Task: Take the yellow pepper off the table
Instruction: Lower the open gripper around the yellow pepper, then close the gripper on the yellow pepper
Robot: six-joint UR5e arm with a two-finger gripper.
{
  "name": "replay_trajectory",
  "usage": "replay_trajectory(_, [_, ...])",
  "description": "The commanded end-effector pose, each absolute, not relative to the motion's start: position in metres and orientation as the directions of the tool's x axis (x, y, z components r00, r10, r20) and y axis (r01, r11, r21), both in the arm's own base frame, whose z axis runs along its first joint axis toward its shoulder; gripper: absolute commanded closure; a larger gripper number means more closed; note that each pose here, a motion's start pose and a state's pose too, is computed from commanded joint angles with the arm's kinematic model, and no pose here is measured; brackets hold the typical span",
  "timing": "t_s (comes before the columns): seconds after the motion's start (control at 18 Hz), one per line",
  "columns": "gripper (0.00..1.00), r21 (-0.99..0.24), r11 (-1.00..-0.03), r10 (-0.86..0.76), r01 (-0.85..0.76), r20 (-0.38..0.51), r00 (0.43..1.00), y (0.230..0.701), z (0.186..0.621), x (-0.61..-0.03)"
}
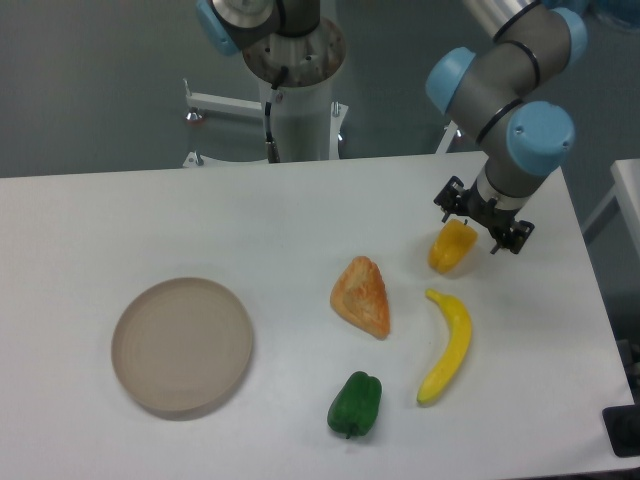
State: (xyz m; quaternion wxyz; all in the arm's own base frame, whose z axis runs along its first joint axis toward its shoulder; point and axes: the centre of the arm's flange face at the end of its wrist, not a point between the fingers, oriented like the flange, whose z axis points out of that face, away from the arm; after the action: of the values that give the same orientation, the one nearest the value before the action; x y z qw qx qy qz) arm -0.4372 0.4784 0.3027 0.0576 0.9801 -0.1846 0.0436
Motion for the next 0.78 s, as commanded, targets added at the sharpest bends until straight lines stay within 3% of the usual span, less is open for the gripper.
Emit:
replay_trajectory(0.39, [0.0, 0.081, -0.914, -0.393, -0.397, 0.052, 0.918, 0.478, 0.286, -0.432])
replay_trajectory(0.78, [0.0, 0.087, -0.899, -0.424, -0.428, 0.065, 0.903, 0.476, 0.277, -0.428])
